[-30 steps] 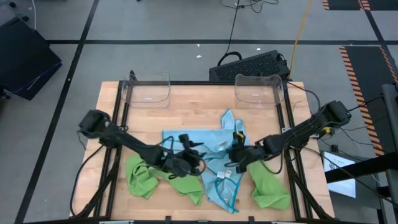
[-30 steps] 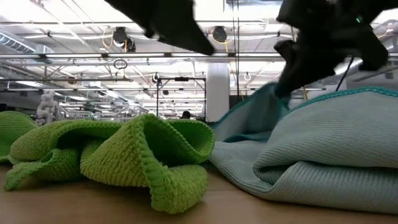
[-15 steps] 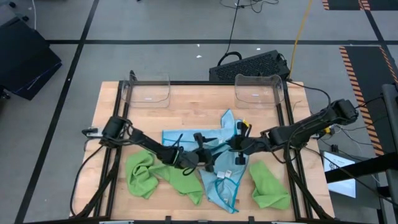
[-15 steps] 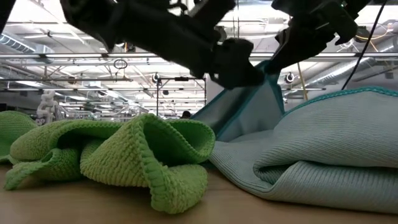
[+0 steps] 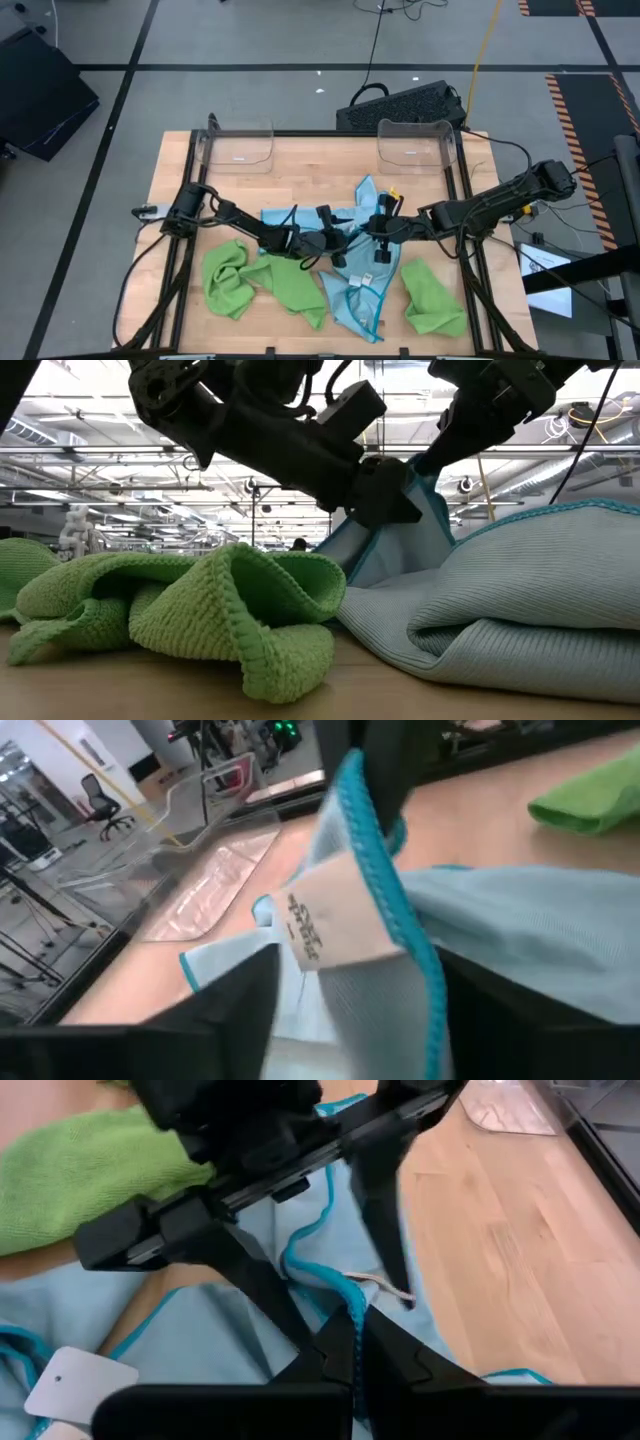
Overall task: Fold microfiber towels
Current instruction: Fold the top left blue microfiber cloth
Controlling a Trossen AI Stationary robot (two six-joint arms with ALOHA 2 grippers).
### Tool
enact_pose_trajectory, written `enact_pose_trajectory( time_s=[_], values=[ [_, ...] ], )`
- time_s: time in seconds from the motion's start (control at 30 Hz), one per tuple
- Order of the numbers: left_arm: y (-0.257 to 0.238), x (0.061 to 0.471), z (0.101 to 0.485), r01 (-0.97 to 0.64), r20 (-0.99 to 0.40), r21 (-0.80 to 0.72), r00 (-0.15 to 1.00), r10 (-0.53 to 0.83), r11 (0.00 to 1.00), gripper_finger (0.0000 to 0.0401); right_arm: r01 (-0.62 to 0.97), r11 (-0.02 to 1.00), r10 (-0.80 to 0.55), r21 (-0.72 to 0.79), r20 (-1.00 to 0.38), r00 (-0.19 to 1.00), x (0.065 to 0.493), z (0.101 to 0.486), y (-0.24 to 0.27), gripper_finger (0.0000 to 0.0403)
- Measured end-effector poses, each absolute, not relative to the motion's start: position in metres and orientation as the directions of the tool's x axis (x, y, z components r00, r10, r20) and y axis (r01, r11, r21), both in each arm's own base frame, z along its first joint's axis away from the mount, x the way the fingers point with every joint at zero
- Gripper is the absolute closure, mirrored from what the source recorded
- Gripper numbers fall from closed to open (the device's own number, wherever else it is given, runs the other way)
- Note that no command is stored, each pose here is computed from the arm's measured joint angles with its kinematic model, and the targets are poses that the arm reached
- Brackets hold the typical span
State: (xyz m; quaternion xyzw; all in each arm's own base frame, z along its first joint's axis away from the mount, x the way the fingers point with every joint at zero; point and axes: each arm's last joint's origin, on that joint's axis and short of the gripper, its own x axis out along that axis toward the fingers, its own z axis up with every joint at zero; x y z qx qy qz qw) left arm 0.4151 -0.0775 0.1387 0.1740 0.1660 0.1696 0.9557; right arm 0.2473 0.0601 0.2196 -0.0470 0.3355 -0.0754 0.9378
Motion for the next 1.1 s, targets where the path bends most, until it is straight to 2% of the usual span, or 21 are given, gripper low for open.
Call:
enact_pose_trajectory(
  time_s=[0.07,0.2,0.23,0.33,0.43,0.63,0.77,0.87,0.97,1.1],
  values=[
    [-0.078,0.415,0.140,-0.255,-0.251,0.415,0.891,0.379,0.873,0.0238,0.110,0.984,-0.173,-0.138,-0.622,0.763,0.247,0.220,0.060,0.0401],
    [-0.078,0.415,0.137,-0.213,-0.280,0.436,0.891,0.357,0.874,0.0365,0.117,0.985,-0.173,-0.130,-0.623,0.763,0.247,0.220,0.060,0.0401],
    [-0.079,0.415,0.136,-0.188,-0.288,0.428,0.898,0.331,0.884,0.0382,0.116,0.984,-0.174,-0.132,-0.626,0.760,0.247,0.219,0.060,0.0401],
    [-0.078,0.415,0.135,-0.146,-0.310,0.383,0.910,0.276,0.912,0.0385,0.114,0.983,-0.179,-0.141,-0.648,0.740,0.245,0.217,0.060,0.0391],
    [-0.076,0.415,0.132,-0.117,-0.341,0.332,0.910,0.235,0.936,0.0393,0.103,0.983,-0.181,-0.154,-0.684,0.707,0.240,0.213,0.063,0.0360],
    [-0.074,0.413,0.139,-0.122,-0.364,0.302,0.902,0.233,0.946,0.0396,0.081,0.978,-0.195,-0.191,-0.708,0.679,0.229,0.211,0.077,0.0256],
    [-0.073,0.411,0.154,-0.111,-0.346,0.297,0.913,0.216,0.948,0.0397,0.095,0.957,-0.265,-0.274,-0.693,0.671,0.222,0.209,0.085,0.0180],
    [-0.072,0.409,0.159,-0.091,-0.352,0.301,0.915,0.199,0.949,0.0398,0.130,0.939,-0.317,-0.318,-0.655,0.686,0.221,0.206,0.087,0.0139],
    [-0.070,0.409,0.158,-0.088,-0.363,0.299,0.910,0.198,0.950,0.0397,0.128,0.943,-0.304,-0.309,-0.632,0.713,0.222,0.202,0.089,0.0125],
    [-0.063,0.409,0.156,-0.115,-0.397,0.258,0.893,0.214,0.959,0.0396,0.126,0.957,-0.268,-0.261,-0.636,0.724,0.220,0.193,0.089,0.0148]
  ],
)
